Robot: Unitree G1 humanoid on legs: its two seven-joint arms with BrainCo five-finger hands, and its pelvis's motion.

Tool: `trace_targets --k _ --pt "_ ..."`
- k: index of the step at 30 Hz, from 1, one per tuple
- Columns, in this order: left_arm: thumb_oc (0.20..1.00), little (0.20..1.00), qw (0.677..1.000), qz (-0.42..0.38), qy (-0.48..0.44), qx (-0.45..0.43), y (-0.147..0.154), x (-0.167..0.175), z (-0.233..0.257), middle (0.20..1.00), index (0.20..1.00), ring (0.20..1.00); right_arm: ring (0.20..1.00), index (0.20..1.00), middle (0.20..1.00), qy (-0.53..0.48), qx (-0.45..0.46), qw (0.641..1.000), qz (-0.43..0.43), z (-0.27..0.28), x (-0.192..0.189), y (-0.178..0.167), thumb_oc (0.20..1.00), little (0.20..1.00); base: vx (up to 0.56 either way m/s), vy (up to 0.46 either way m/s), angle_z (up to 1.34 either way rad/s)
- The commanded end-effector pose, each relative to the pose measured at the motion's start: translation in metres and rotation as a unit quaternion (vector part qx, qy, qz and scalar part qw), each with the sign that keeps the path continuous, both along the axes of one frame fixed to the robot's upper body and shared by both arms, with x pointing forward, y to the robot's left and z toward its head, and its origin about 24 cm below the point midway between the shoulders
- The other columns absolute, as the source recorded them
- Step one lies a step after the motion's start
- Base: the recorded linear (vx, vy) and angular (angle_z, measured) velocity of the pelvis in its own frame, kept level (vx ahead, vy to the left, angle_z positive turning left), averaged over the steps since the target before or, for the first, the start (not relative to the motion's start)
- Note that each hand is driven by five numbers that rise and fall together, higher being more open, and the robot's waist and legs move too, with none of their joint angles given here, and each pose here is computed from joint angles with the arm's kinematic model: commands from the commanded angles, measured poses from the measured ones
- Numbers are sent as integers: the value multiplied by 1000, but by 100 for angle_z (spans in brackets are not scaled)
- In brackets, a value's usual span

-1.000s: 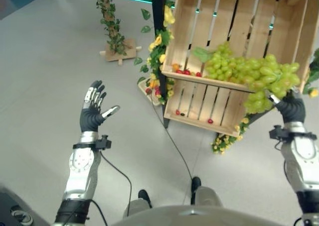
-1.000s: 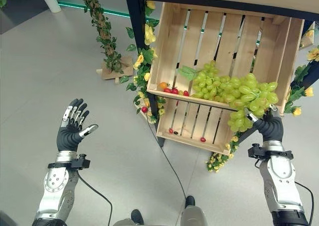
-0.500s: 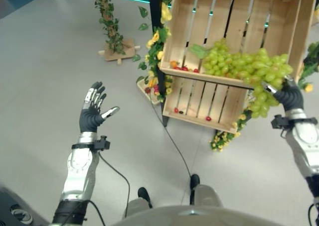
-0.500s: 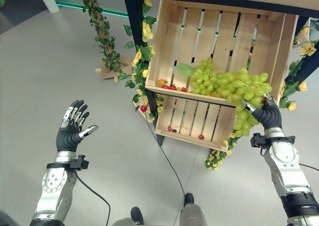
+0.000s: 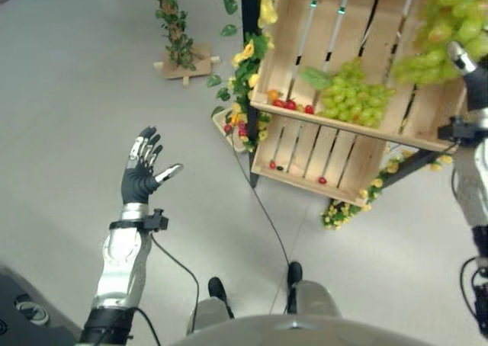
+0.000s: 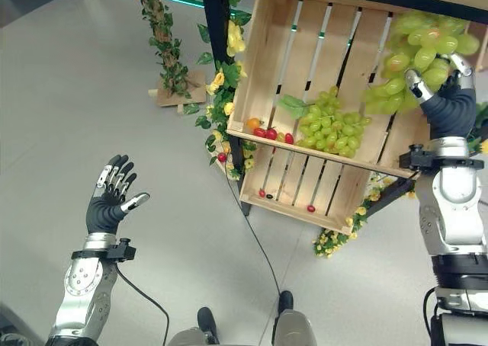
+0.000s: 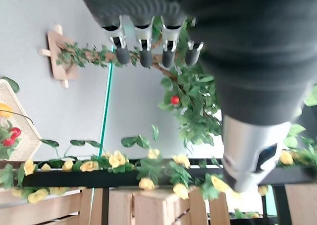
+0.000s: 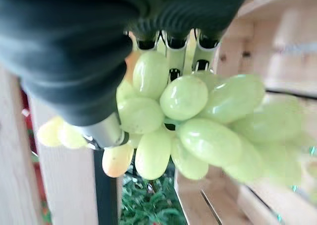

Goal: Pick up the fruits from the basket on one side to the basket on the other side

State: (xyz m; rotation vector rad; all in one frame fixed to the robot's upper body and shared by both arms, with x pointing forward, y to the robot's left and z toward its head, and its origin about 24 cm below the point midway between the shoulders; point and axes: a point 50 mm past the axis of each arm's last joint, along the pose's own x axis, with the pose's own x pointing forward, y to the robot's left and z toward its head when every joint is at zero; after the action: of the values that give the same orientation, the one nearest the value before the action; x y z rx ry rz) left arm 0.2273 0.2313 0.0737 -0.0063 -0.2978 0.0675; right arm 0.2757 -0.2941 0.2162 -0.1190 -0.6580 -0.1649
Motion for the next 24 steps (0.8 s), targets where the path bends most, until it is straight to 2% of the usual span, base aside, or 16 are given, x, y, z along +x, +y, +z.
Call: trace_targets --k 1,11,24 --pt "1000 1000 998 -5 -62 18 5 2 27 1000 1000 1000 200 200 200 -77 5 997 20 24 -8 6 200 200 -6 6 9" --pt "1000 1000 998 7 -66 17 7 0 27 1000 1000 1000 200 200 200 -71 24 996 42 3 -24 14 200 200 0 1 -1" --pt "1000 1000 998 6 -61 17 7 0 25 1000 1000 1000 200 200 200 -71 20 997 31 6 -20 12 200 200 0 0 0"
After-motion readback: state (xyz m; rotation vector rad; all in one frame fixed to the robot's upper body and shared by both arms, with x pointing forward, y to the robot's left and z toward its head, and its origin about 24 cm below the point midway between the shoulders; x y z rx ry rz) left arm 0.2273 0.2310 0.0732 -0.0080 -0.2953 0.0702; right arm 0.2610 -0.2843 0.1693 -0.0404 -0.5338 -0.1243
